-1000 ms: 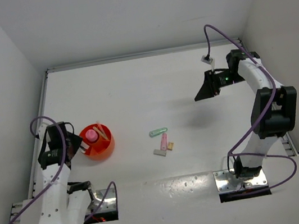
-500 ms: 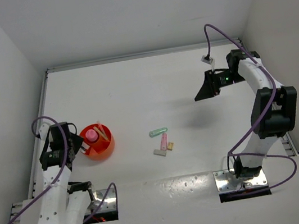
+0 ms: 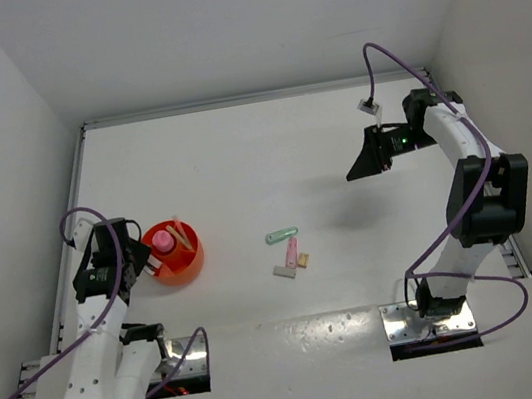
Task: Sort the stationery into containers
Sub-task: Place the stapler in the storage box.
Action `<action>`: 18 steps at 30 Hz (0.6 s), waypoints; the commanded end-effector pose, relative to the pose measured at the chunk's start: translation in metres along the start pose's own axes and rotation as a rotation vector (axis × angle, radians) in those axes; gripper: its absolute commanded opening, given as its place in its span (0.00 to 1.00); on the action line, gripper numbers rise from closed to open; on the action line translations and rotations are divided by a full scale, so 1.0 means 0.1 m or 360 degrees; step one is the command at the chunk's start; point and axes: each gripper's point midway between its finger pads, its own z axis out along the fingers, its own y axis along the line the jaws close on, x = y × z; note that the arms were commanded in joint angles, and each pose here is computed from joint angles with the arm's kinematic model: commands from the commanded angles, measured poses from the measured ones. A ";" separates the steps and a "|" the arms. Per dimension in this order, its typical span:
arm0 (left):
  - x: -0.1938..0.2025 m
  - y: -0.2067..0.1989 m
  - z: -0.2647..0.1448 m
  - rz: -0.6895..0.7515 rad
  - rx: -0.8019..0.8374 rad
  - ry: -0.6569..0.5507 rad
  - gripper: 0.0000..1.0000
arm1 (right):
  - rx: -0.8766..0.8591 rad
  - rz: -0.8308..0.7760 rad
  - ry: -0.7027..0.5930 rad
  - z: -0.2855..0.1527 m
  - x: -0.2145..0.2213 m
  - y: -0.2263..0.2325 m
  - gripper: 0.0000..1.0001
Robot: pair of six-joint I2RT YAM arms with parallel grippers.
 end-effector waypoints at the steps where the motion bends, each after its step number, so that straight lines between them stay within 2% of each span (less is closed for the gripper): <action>1: -0.09 -0.08 -0.05 -0.0028 0.0036 -0.0056 0.22 | -0.0041 -0.0119 -0.0055 -0.01 -0.15 0.06 0.23; 2: -0.09 -0.08 -0.05 -0.0028 0.0036 -0.0056 0.27 | -0.0037 -0.0132 -0.0059 -0.02 -0.17 0.06 0.23; 15: -0.09 -0.05 -0.05 -0.0038 0.0016 -0.0058 0.33 | -0.0037 -0.0133 -0.0059 -0.02 -0.17 0.06 0.23; 16: -0.10 -0.04 -0.04 -0.0038 0.0007 -0.0070 0.39 | -0.0037 -0.0133 -0.0059 -0.02 -0.17 0.06 0.23; 18: -0.10 -0.04 -0.04 -0.0038 0.0007 -0.0070 0.39 | -0.0037 -0.0133 -0.0059 -0.02 -0.17 0.06 0.23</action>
